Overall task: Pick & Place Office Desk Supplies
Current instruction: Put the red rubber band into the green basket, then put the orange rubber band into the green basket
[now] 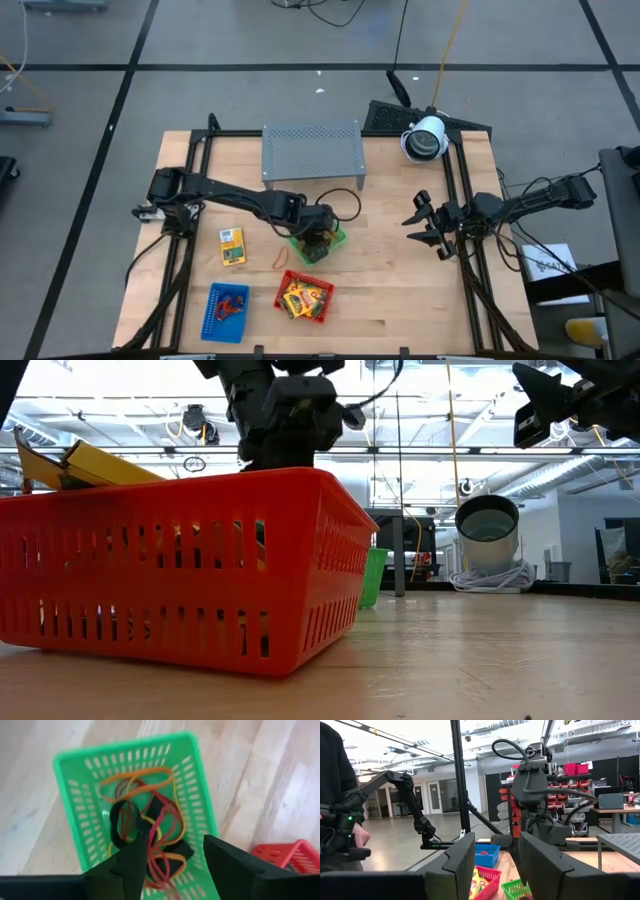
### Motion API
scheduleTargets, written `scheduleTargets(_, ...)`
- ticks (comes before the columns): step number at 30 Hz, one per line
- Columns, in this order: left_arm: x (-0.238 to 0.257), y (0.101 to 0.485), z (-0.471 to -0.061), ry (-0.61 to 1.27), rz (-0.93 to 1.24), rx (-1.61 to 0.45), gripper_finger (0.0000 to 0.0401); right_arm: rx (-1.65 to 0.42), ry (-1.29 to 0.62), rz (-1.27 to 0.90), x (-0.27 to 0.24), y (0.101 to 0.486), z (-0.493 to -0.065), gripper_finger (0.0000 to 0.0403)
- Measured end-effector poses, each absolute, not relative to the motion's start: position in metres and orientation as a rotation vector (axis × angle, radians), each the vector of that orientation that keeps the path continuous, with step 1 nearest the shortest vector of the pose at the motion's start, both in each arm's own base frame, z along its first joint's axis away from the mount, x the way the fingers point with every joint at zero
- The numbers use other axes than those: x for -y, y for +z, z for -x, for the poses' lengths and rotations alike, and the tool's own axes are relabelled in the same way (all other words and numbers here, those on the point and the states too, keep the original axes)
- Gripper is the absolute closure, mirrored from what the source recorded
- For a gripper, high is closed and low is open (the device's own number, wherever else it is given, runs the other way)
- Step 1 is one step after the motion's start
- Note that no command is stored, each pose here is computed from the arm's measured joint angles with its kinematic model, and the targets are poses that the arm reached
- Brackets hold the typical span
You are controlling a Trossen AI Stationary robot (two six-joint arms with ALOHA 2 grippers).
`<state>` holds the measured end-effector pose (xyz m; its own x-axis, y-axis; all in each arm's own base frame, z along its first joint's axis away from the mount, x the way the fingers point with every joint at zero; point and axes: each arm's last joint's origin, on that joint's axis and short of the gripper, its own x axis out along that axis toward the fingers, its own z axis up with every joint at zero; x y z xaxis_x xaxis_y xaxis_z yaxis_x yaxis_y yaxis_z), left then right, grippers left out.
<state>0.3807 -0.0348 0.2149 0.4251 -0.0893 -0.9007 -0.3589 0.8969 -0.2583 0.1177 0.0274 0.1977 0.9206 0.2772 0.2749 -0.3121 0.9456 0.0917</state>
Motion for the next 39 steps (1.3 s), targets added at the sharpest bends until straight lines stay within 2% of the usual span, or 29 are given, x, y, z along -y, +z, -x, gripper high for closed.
scheduleTargets(7,0.034,0.228,-0.377,0.23,0.382,-1.062,0.0198,0.261,0.304,-0.135,-0.027,0.198,-0.118,0.0261)
scheduleTargets(13,0.037,0.238,-0.375,0.206,0.335,-1.025,0.0194,0.262,0.304,-0.135,-0.027,0.198,-0.118,0.0261)
scheduleTargets(23,0.046,0.282,-0.35,0.132,0.342,-0.942,0.0194,0.259,0.304,-0.135,-0.027,0.197,-0.118,0.0261)
scheduleTargets(31,0.053,0.299,-0.308,0.117,0.565,-1.159,0.0194,0.261,0.304,-0.135,-0.027,0.197,-0.118,0.0261)
scheduleTargets(35,0.059,0.295,-0.291,0.231,0.568,-1.299,0.0194,0.261,0.304,-0.135,-0.027,0.198,-0.118,0.0261)
scheduleTargets(39,0.067,0.291,-0.282,0.386,0.551,-1.346,0.0194,0.262,0.304,-0.135,-0.027,0.198,-0.118,0.0261)
